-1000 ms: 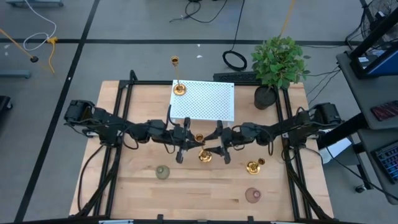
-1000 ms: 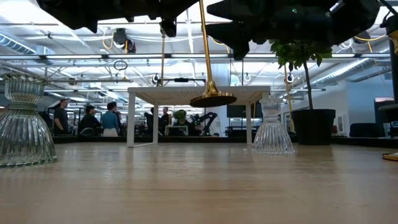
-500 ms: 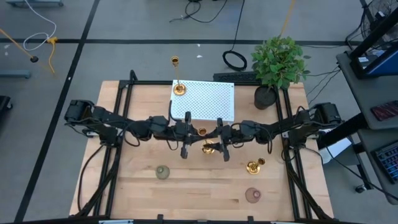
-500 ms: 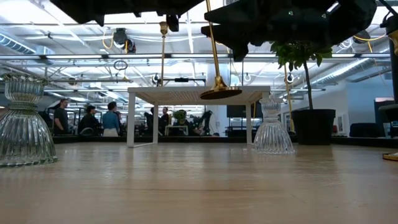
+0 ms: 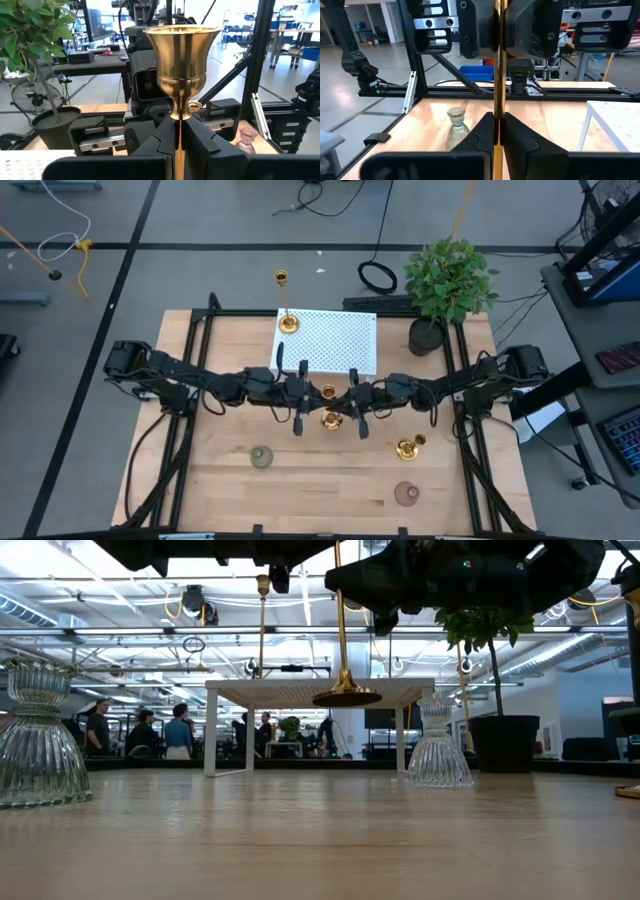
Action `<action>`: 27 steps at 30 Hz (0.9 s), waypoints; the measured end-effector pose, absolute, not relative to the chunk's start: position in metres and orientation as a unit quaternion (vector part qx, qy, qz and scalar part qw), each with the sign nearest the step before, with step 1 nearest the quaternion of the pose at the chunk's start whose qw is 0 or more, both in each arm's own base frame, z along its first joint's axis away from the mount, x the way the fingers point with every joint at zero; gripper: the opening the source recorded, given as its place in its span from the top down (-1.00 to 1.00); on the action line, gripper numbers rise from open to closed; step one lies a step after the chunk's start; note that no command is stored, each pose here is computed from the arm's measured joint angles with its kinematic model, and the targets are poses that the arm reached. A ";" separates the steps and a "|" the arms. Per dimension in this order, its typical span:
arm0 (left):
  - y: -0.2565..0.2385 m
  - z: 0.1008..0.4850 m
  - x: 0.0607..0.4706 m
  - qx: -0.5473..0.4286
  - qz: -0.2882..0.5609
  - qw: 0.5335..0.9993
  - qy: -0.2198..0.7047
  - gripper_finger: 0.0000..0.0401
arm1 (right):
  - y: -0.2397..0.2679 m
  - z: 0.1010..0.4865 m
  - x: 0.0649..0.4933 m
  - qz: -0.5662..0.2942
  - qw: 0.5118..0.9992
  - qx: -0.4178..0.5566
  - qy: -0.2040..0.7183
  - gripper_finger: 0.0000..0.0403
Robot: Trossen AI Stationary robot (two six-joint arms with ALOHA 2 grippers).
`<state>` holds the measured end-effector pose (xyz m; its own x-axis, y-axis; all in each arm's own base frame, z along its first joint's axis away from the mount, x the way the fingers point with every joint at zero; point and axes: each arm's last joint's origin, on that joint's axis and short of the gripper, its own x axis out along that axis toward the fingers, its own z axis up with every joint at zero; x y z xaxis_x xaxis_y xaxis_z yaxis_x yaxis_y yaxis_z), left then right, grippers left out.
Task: Pick & Place candle stick holders
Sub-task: Put the left gold candle holder on the shelf aligned with the other gold candle holder
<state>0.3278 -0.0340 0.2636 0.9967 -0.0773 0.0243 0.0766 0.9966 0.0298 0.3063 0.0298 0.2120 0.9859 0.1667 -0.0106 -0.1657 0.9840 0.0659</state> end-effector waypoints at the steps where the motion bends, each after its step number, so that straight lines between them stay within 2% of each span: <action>1: -0.034 0.264 0.328 0.015 -0.038 0.999 -0.013 0.91 | 0.030 0.212 0.306 0.083 0.996 0.032 0.008 0.92; 13: -0.034 0.264 0.328 0.033 -0.034 0.999 -0.016 0.61 | 0.023 0.217 0.307 0.074 0.996 0.048 -0.016 0.95; 18: -0.033 0.262 0.327 0.035 -0.022 0.999 0.007 0.40 | 0.017 0.219 0.306 0.066 0.996 0.050 -0.020 0.95; 22: -0.033 0.270 0.313 0.040 -0.009 0.998 0.046 0.25 | 0.012 0.225 0.304 0.057 0.997 0.049 -0.032 0.95; 27: -0.037 0.290 0.283 0.026 -0.019 0.996 0.086 0.17 | 0.007 0.233 0.301 0.048 0.996 0.061 -0.043 0.95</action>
<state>0.2828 -0.0366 0.2898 0.9844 -0.0324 -0.1727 0.0415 0.9979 0.0493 0.3011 0.0066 0.2325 0.9918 0.0899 0.0907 -0.1002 0.9880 0.1171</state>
